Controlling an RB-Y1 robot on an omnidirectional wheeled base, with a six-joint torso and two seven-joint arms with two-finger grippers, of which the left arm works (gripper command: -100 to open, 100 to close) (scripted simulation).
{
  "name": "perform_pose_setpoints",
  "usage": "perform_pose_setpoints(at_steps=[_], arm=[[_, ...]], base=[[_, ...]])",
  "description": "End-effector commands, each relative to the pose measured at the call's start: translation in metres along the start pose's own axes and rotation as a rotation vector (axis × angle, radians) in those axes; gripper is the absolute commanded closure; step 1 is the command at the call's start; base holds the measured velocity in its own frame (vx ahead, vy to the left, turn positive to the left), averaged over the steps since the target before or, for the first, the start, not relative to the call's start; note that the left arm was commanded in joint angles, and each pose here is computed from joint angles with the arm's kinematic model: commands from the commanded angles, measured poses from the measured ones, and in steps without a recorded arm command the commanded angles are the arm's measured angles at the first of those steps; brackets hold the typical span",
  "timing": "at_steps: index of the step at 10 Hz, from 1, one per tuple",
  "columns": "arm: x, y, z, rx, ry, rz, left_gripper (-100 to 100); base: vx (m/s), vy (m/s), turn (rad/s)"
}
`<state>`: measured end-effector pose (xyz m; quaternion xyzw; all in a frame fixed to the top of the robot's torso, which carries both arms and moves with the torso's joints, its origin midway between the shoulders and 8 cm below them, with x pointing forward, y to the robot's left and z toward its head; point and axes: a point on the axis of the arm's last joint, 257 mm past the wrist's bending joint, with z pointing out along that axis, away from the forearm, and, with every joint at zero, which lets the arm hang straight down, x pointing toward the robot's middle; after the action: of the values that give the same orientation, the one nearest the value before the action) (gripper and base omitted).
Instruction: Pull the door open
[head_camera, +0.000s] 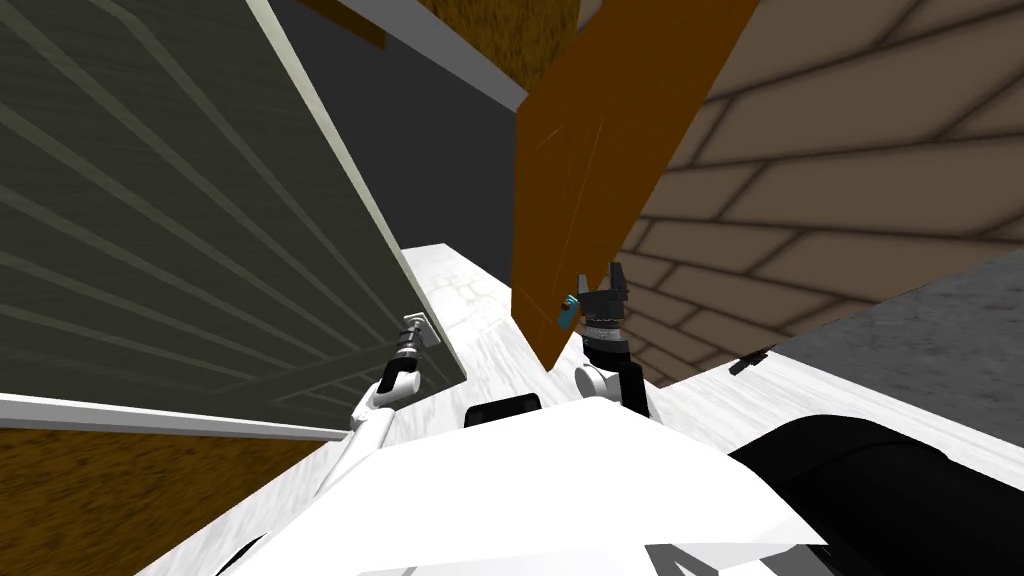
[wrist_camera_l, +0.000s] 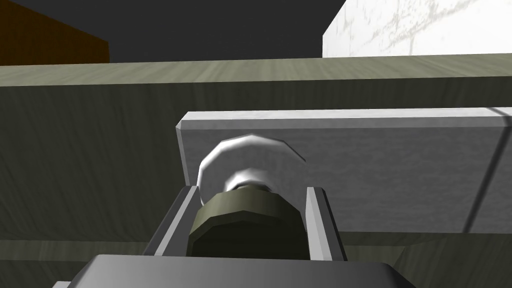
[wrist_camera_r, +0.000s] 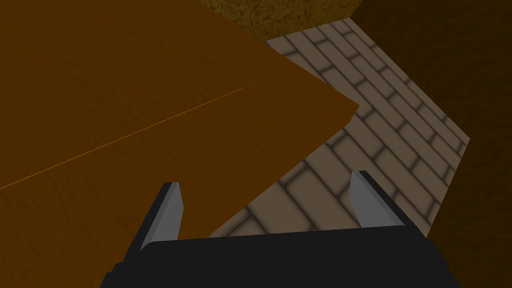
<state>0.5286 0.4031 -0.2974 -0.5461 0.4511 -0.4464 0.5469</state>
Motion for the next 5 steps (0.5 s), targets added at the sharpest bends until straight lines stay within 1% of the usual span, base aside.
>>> perform_pose_setpoints(at_steps=[1, 3, 4, 5], arm=[[0.0073, -0.0012, -0.0006, 0.003, 0.024, -0.004, 100], [0.0117, -0.0013, -0.0013, 0.004, 0.043, -0.005, 100], [0.0096, -0.0009, -0.0006, 0.002, 0.036, -0.003, 100], [0.0141, 0.0017, -0.0032, -0.003, 0.054, -0.004, 100]], base=[[-0.28, 0.097, -0.151], [-0.251, 0.085, -0.125], [-0.113, 0.031, -0.039], [-0.183, 0.039, -0.116]])
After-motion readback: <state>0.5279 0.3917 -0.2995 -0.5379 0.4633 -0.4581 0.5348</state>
